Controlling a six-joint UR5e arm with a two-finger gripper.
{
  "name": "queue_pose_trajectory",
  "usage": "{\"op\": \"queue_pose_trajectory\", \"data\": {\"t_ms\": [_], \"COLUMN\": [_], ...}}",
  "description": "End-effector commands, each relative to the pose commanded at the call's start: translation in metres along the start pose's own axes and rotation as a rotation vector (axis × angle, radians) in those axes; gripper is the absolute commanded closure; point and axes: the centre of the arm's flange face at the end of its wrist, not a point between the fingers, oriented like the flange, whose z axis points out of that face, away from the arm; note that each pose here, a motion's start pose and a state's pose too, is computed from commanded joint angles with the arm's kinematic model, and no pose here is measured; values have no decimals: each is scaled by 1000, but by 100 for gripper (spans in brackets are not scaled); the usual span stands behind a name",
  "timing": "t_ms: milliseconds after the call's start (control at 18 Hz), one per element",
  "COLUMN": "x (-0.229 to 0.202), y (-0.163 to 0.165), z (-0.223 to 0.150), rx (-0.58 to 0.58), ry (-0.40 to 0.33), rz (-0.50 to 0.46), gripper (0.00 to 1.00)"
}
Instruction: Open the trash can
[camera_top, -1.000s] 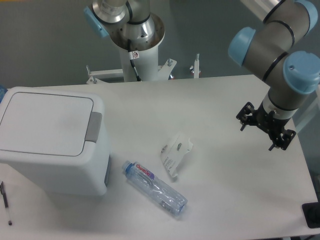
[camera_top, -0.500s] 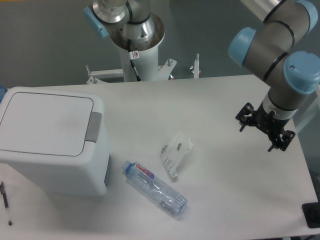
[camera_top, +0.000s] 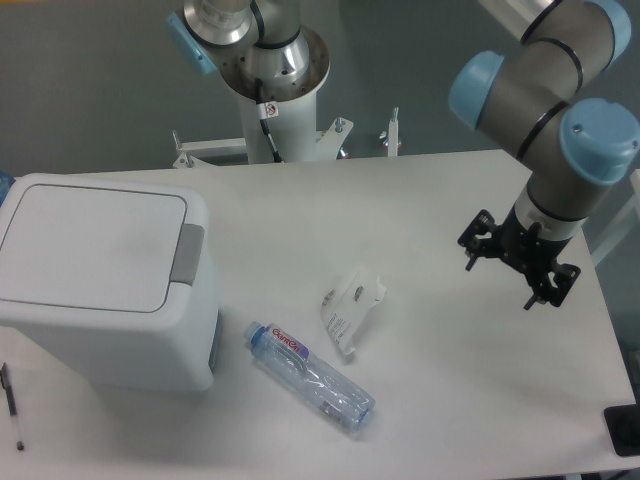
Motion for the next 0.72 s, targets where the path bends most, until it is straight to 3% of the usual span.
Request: {"op": "queue_pose_trajectory", "data": {"t_ms": [333, 722], "x": [35, 77], "y": [-50, -90], "z": [-15, -40], "rx": [38, 72], "ry": [-40, -59], "rz": [-167, -280], "gripper": [0, 0]}}
